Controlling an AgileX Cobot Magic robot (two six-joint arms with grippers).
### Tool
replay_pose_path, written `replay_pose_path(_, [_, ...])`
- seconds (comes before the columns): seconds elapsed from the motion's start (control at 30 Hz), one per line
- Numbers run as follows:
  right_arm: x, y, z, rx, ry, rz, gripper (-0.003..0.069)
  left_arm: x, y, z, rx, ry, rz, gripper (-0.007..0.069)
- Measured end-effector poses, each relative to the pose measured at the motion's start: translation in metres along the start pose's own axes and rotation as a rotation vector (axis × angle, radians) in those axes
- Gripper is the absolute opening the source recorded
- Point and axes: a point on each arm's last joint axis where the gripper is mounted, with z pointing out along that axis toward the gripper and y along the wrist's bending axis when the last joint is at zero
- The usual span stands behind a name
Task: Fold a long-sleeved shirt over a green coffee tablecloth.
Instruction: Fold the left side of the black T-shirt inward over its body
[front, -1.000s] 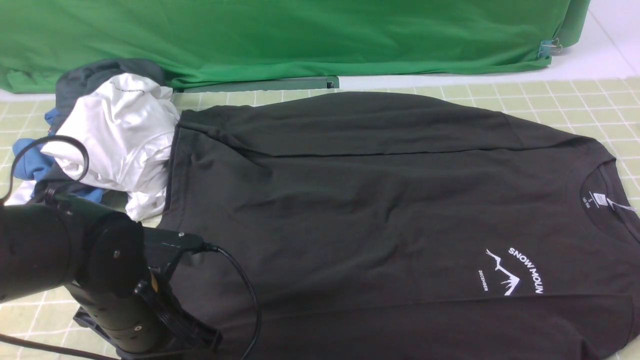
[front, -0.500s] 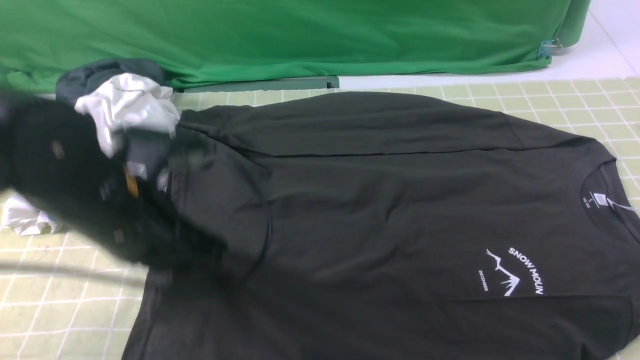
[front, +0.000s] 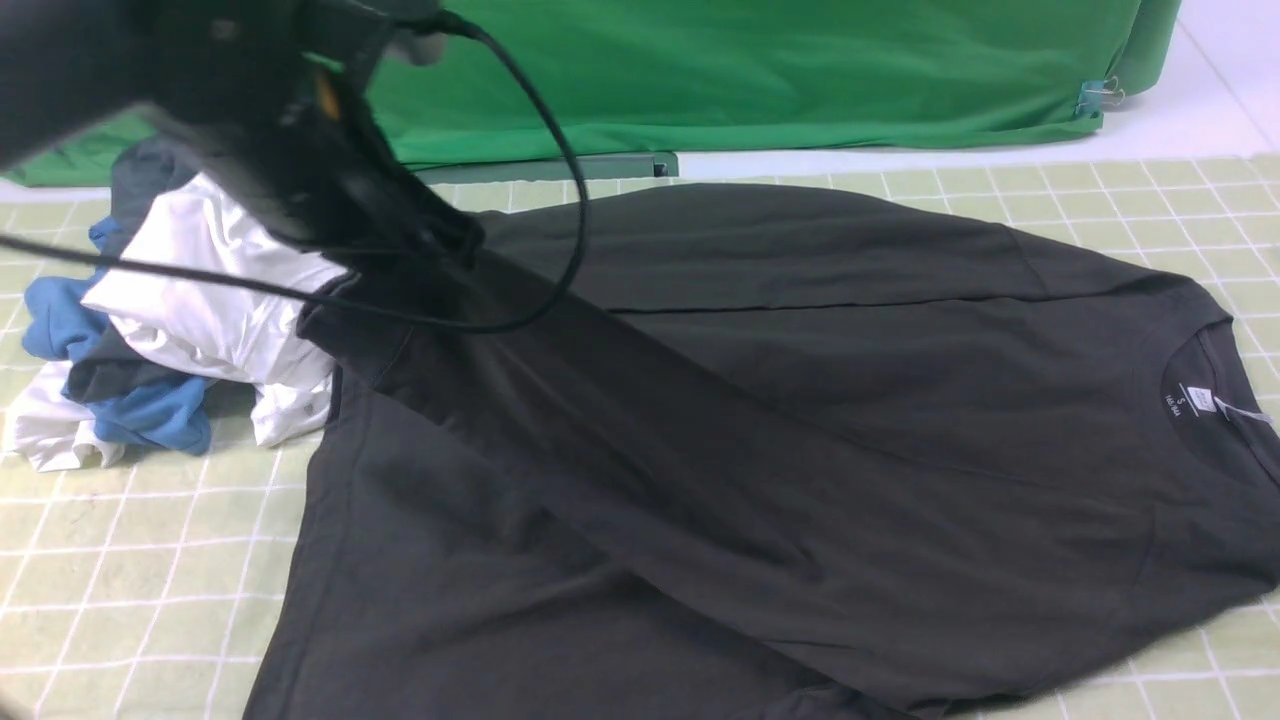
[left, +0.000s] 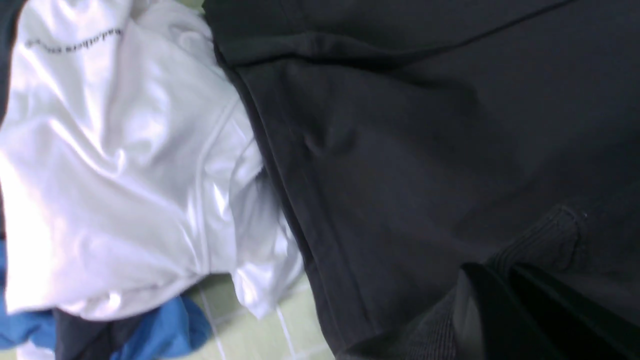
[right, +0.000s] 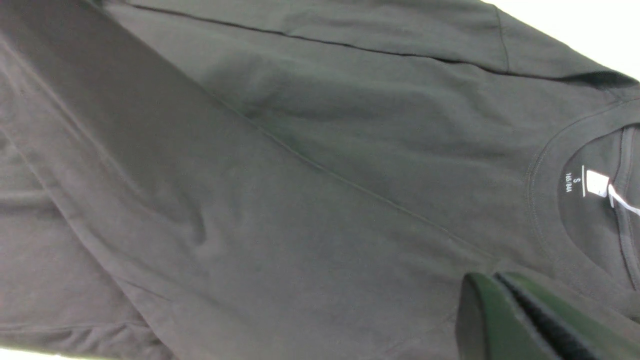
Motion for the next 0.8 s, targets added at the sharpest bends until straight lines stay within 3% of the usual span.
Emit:
replay_pose_path(0.37, [0.000,0.001,0.000,-0.012,0.003,0.014,0.0038,0.000,-0.006,0.085,-0.122,0.176,0.020,0.0015])
replay_pose_path(0.67, [0.000,0.001,0.000,-0.013,0.003,0.016,0.0047,0.006,-0.003,0.113,-0.111,0.225,-0.044,0.0028])
replay_pose_path(0.8, [0.000,0.001,0.000,-0.013,0.003,0.016,0.0048,0.007,0.002,0.116,-0.117,0.235,-0.055,0.0102])
